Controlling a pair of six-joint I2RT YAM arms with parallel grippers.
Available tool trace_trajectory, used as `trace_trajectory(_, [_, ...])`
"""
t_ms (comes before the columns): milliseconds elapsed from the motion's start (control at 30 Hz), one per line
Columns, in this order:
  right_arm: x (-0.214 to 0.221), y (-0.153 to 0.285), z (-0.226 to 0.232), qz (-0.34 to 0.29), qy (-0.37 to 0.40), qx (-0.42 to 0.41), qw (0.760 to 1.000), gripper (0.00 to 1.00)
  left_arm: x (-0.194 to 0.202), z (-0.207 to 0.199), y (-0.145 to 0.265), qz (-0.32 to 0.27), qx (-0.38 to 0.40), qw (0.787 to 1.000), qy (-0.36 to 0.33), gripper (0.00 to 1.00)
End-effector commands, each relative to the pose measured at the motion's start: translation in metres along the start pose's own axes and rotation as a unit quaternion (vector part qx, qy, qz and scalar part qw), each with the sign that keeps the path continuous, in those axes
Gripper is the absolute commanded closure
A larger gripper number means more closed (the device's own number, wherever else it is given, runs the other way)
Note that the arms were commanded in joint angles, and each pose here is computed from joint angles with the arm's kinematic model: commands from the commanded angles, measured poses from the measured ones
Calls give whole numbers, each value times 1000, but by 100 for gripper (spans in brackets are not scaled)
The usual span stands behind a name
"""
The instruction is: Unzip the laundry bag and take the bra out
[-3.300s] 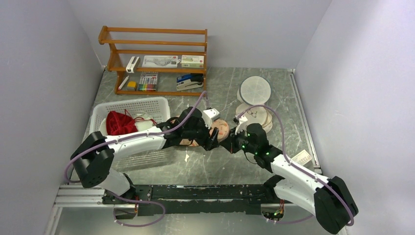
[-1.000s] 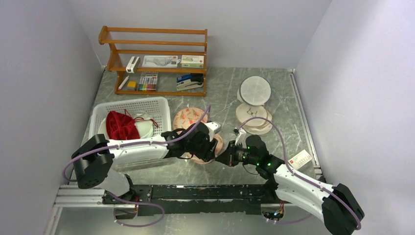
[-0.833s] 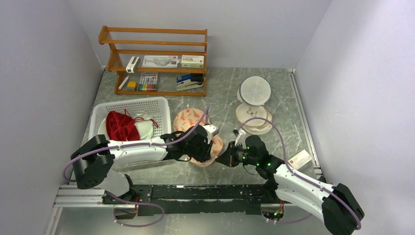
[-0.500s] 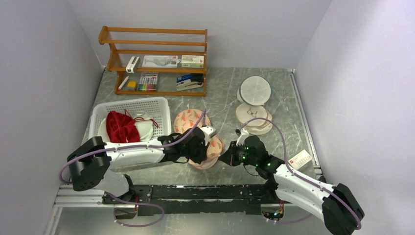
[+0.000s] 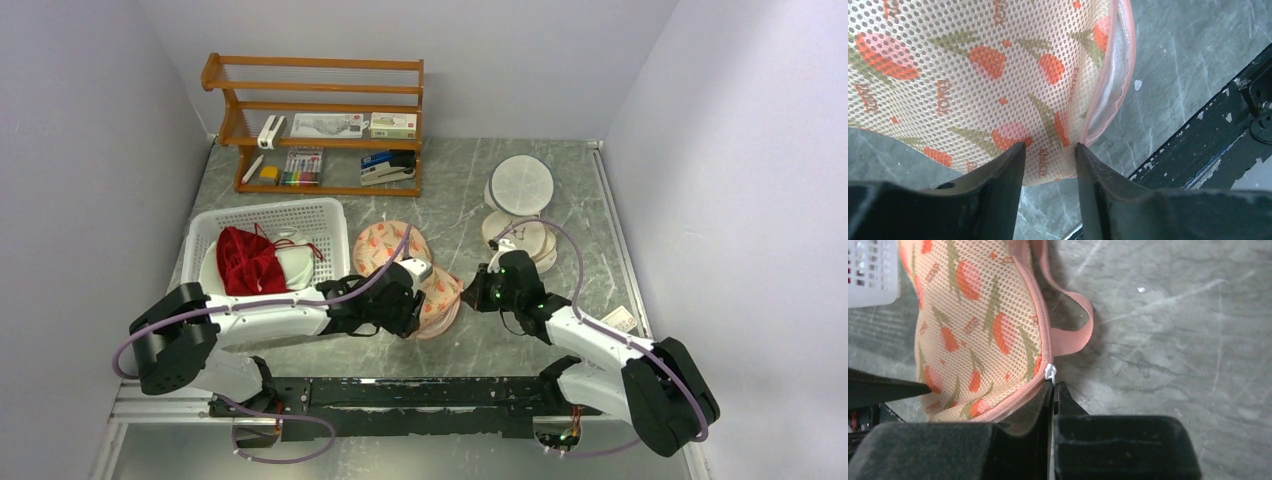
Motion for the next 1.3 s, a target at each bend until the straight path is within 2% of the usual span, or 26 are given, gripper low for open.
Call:
trace_trajectory(0, [-18, 0, 9, -17, 57, -58, 997, 100, -12, -3, 18, -6, -18, 1000, -9, 41])
trace_trajectory(133, [-17, 6, 18, -6, 53, -112, 992, 100, -42, -24, 31, -38, 35, 998, -20, 17])
trace_trajectory(200, [-18, 10, 24, -8, 49, -135, 990, 100, -57, -35, 33, -48, 58, 997, -27, 9])
trace_trajectory(367, [-28, 20, 36, -21, 63, -161, 985, 100, -76, -42, 16, -63, 42, 996, -44, 7])
trace_trajectory(533, [-40, 23, 38, -16, 97, -147, 984, 100, -69, -33, -4, -67, 0, 997, -32, 12])
trace_trajectory(733, [-44, 22, 38, -4, 124, -143, 982, 100, -58, -25, -24, -51, -19, 998, -21, 27])
trace_trajectory(833, [-42, 21, 38, -3, 125, -150, 981, 100, -51, -16, -31, -42, -42, 998, -17, 42])
trace_trajectory(900, [-41, 19, 37, -1, 124, -147, 981, 100, -47, -6, -32, -38, -66, 997, -13, 57])
trace_trajectory(1100, [-36, 12, 28, -11, 115, -111, 987, 100, -35, 11, -19, -31, -91, 995, -14, 90])
trace_trajectory(1133, [-35, 9, 26, -11, 114, -103, 988, 100, -33, 12, -16, -30, -89, 995, -18, 93])
trace_trajectory(1267, [-36, -4, 21, -18, 110, -79, 991, 100, -26, 15, -5, -30, -72, 996, -35, 93])
Point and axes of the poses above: each gripper's point midway between its finger pads, its own y axis back along the fingers, its own z axis along the line the jaws close on, x = y × z, the point moved 10 cm from there along y, back along the fingers, and after that the axes turned 5 degrees about y, right-handed, at the moved point
